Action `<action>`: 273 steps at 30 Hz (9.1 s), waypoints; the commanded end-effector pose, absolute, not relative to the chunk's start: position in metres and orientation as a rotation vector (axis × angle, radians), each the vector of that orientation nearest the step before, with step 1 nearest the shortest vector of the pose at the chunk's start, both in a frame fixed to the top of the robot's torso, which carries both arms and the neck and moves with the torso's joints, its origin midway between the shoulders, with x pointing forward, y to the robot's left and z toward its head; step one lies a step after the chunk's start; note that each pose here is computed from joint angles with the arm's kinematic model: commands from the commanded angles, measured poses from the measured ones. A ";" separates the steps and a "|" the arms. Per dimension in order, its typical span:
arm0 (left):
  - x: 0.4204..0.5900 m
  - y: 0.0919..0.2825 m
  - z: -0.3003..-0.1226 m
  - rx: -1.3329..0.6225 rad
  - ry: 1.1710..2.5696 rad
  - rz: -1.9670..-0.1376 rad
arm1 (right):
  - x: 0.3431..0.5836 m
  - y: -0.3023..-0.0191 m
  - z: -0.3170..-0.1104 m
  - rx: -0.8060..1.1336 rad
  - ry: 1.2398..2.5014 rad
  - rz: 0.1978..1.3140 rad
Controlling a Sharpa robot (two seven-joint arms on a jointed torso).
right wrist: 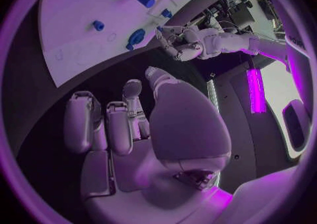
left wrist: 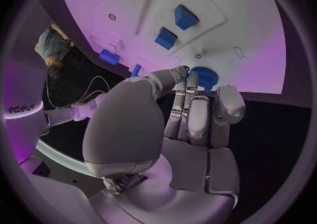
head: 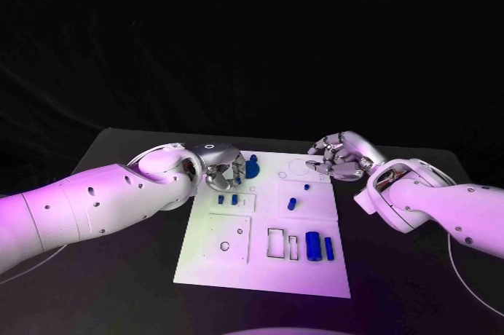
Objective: Assemble the parts on the task board
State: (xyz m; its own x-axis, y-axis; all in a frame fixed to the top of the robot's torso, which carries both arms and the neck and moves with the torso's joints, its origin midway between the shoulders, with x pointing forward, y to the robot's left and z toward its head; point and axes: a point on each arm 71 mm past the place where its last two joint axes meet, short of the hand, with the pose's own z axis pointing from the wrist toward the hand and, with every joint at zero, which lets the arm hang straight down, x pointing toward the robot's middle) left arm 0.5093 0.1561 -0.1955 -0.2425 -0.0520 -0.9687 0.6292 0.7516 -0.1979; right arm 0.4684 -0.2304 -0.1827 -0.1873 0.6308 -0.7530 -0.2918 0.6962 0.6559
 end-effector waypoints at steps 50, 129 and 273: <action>0.516 0.166 -0.204 0.458 1.809 -0.628 | 0.468 -0.228 -0.183 0.273 1.552 0.854; 0.521 0.231 -0.171 -0.359 1.634 -1.055 | 0.471 -0.228 -0.200 -0.156 1.747 0.598; 0.502 0.223 -0.162 -0.938 1.484 -1.522 | 0.393 -0.075 -0.216 -0.430 1.480 0.856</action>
State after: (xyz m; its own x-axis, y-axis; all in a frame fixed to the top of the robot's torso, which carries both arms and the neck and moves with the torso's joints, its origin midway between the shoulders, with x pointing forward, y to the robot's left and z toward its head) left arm 0.5023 0.2266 -0.1630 -0.3960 -0.9179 -0.0233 0.0376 0.0092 -0.9993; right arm 0.3938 -0.0766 -0.2149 -0.1283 0.2218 -0.9666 -0.7086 0.6614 0.2459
